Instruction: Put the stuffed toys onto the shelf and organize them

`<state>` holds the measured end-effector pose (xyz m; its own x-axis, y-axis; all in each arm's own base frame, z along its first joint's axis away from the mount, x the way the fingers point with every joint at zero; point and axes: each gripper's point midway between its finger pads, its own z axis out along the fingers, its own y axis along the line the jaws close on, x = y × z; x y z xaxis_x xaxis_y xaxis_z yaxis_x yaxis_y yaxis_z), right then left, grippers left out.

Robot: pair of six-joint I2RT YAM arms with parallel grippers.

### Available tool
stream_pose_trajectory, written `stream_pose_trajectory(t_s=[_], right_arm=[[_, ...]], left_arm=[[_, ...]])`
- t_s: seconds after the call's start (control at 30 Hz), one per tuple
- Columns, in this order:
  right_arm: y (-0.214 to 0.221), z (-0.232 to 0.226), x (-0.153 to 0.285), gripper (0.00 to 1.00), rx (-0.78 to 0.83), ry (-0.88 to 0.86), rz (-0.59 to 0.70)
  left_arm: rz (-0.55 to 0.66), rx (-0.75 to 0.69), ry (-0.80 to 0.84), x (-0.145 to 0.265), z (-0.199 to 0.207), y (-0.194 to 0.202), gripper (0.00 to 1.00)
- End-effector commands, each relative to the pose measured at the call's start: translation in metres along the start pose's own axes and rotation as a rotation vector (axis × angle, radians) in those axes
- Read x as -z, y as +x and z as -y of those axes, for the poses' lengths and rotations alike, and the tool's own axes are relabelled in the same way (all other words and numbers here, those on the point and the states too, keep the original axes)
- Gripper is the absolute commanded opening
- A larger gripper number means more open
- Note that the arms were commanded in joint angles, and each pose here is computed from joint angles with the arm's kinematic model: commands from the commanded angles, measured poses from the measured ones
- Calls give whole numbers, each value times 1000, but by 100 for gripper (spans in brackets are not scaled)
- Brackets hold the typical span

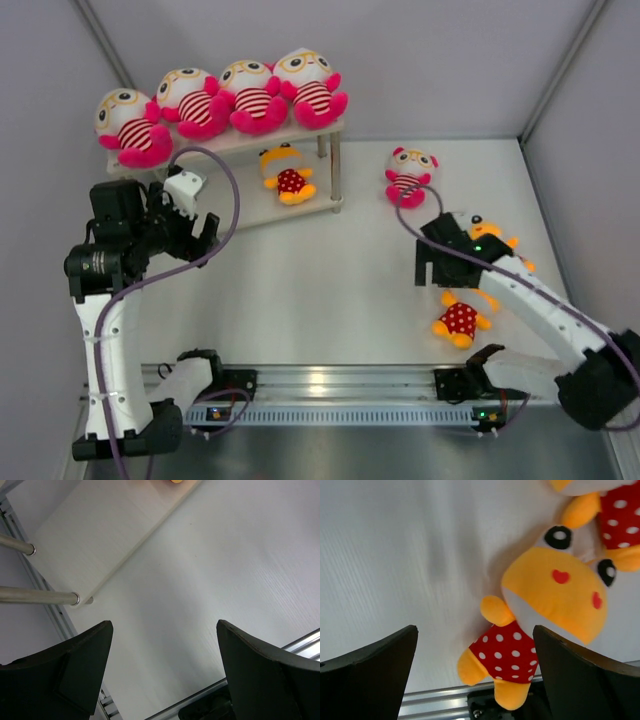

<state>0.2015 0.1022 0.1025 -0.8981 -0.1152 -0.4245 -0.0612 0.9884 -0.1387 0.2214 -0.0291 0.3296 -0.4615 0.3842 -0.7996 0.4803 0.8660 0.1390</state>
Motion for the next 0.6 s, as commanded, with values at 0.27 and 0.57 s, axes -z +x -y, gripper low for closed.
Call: stream_pose_trajectory(t_s=[0.27, 0.57], right_arm=[[8, 105, -13, 99, -736, 182, 115], [7, 49, -51, 74, -655, -47, 79]], left_arm=[[50, -124, 5, 9, 12, -18, 90], [51, -130, -6, 11, 12, -18, 90]])
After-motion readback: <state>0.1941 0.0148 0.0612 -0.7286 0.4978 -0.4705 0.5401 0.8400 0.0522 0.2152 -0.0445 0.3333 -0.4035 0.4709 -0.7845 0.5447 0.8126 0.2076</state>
